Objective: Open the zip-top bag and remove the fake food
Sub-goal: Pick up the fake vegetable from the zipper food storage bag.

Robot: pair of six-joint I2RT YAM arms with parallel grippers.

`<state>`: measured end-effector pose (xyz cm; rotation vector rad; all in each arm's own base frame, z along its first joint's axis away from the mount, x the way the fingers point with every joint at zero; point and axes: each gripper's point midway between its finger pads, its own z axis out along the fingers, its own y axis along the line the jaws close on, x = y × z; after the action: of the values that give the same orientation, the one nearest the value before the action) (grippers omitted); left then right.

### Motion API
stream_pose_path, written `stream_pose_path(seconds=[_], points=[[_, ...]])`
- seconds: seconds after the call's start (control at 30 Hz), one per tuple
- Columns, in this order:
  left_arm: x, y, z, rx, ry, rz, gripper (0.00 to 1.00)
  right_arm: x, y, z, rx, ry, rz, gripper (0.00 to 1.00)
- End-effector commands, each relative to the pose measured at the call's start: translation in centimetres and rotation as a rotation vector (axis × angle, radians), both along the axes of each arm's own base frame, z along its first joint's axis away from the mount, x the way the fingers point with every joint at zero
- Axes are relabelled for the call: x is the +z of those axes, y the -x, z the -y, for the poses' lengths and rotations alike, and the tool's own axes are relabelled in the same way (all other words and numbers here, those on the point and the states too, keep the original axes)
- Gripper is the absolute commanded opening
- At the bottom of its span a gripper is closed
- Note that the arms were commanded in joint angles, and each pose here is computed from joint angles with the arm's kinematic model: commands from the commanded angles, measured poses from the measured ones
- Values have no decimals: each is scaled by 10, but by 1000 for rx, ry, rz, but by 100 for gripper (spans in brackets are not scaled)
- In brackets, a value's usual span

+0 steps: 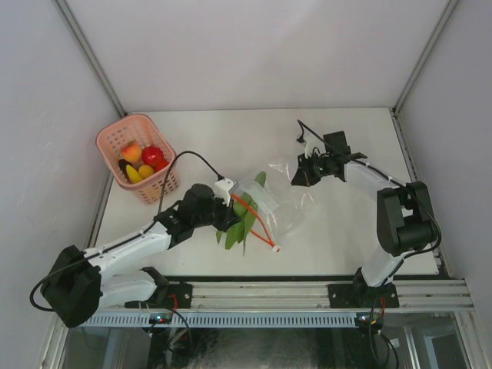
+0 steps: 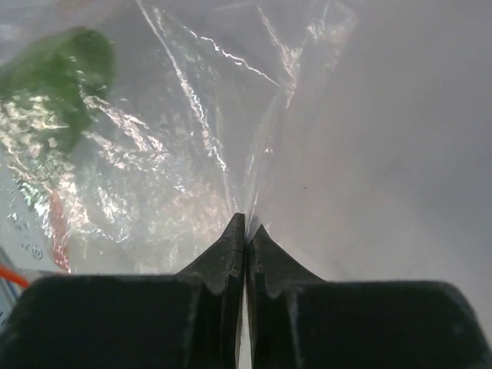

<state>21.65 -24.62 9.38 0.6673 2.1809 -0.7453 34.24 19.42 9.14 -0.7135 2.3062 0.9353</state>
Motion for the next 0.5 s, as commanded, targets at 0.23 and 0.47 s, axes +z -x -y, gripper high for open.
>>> stream_pose_path(seconds=[0.23, 0.47], points=[[46, 22, 2, -39, 101, -12, 0, 31, -50, 66, -334, 130, 190, 0], [83, 27, -17, 59, 168, 30, 0, 38, -59, 91, -460, 125, 204, 0]])
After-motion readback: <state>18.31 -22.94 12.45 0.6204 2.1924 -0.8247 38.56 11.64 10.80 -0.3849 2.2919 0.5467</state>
